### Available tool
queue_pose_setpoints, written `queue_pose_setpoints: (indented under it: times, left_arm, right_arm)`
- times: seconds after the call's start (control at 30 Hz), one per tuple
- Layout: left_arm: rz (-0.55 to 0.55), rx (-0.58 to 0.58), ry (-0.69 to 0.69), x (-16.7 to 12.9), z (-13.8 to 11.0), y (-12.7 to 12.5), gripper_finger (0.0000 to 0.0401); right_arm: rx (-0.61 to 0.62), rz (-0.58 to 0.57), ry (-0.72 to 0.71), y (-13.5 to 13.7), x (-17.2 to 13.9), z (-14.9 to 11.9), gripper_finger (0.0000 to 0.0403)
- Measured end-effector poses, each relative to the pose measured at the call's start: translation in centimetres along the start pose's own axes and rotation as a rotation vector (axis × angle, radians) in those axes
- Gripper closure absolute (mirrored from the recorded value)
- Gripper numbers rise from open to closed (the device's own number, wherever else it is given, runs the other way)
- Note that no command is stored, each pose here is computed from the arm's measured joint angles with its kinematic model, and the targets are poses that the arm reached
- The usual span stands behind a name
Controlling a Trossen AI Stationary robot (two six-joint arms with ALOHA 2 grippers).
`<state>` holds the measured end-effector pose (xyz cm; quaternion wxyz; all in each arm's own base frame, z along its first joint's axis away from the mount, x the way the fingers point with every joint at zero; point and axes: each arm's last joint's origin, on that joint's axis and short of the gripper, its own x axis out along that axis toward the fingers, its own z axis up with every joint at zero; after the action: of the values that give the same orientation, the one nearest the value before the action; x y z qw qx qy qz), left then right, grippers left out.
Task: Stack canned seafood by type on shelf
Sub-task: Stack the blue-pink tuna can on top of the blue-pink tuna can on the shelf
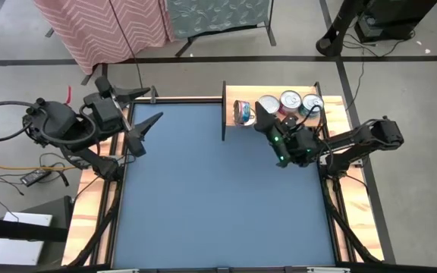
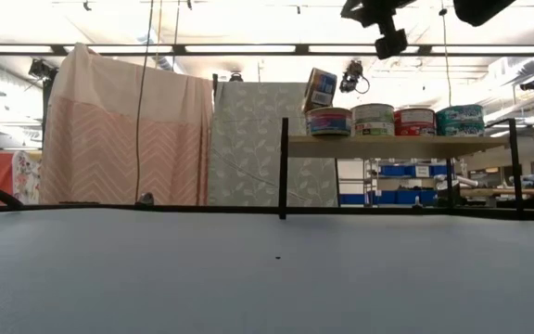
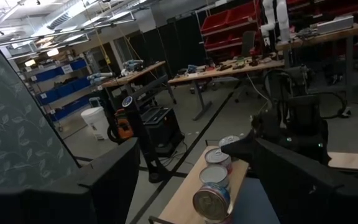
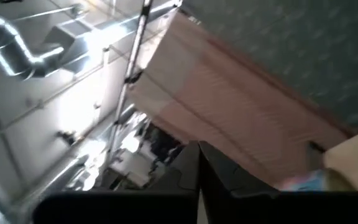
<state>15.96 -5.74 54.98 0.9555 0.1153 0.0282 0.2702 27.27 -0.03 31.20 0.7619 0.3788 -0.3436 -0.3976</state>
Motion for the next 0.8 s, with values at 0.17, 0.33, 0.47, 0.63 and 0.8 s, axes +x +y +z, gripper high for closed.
queue_pose_setpoints:
  times: [0.17, 0.33, 0.47, 0.63, 0.8]
  left_arm:
    - [0.001, -0.007, -0.002, 0.0, 0.0, 0.0, 0.0089]
    - [0.002, -0.029, -0.008, 0.1, 0.1, -0.2, 0.0089]
    - [-0.015, -0.053, 0.000, 0.2, 0.0, -0.4, 0.0089]
    - [-0.019, -0.066, 0.003, 0.2, -0.1, -0.4, 0.0089]
    - [-0.020, -0.063, 0.004, 0.2, -0.1, -0.5, 0.0089]
  right_arm:
    - [0.043, 0.096, 0.102, 0.9, 1.4, -1.0, 0.0395]
    - [-0.060, 0.096, 0.375, 1.9, 3.7, -2.0, 0.0397]
    - [-0.210, 0.092, 0.502, 4.5, 4.6, -1.3, 0.0399]
    - [-0.440, 0.027, 0.633, 7.5, 4.8, 1.2, 0.0400]
    - [-0.522, 0.012, 0.950, 7.5, 5.9, 2.4, 0.0400]
